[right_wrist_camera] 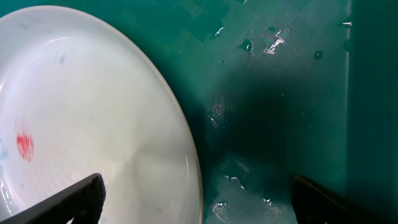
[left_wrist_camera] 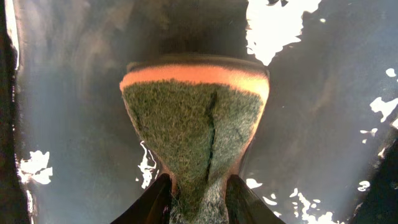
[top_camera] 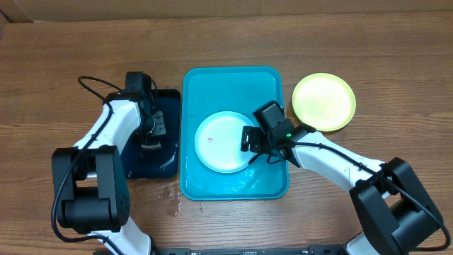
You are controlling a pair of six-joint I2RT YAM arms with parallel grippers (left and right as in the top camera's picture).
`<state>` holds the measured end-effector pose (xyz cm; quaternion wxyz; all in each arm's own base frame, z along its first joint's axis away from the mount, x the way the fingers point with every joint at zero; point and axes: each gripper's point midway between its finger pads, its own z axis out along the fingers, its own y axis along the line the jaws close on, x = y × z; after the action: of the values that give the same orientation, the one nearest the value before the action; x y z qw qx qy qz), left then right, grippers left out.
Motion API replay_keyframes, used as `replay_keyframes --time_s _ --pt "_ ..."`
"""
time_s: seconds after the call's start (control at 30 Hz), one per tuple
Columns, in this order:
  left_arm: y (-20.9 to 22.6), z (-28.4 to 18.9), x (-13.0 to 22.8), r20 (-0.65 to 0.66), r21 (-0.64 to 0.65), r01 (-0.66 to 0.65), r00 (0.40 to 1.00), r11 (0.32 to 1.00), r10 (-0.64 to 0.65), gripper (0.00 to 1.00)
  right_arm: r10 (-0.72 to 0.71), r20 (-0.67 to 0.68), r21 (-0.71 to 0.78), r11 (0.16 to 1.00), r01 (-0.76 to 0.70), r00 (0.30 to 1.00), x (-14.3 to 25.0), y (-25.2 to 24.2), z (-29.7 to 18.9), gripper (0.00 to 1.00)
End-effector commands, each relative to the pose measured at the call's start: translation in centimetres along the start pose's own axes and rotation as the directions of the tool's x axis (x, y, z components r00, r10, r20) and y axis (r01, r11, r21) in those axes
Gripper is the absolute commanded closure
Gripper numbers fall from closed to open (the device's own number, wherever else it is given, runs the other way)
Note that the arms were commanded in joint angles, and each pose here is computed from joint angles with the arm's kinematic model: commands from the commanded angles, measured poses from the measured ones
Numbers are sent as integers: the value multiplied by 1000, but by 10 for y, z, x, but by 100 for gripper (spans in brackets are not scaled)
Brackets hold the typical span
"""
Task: Clean dirty plates on tray and stack at the side
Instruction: 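Lift the sponge and carry it right onto the white plate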
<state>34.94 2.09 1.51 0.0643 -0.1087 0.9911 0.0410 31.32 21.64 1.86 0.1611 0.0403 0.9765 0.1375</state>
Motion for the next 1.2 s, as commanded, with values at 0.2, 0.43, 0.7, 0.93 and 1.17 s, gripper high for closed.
replay_keyframes --time_s 0.2,0.43,0.7,0.93,1.17 --pt "2 -4 -1 15 7 15 1000 1000 -16 94 -4 22 -12 1000 5 1000 -4 4 -5 4" --pt "2 13 9 20 9 17 1000 1000 -17 95 -4 24 -13 1000 5 1000 -4 5 -5 4" --pt "-1 3 6 16 31 16 1000 999 -17 96 2 19 -11 1000 -2 1000 -3 4 -5 16" --pt "-4 -66 -28 143 78 25 989 997 -36 96 26 -21 -26 999 -27 999 5 5 -5 41" --pt "-17 -145 -40 317 207 -8 946 978 -60 96 52 -21 -32 998 -53 998 9 3 -1 76"
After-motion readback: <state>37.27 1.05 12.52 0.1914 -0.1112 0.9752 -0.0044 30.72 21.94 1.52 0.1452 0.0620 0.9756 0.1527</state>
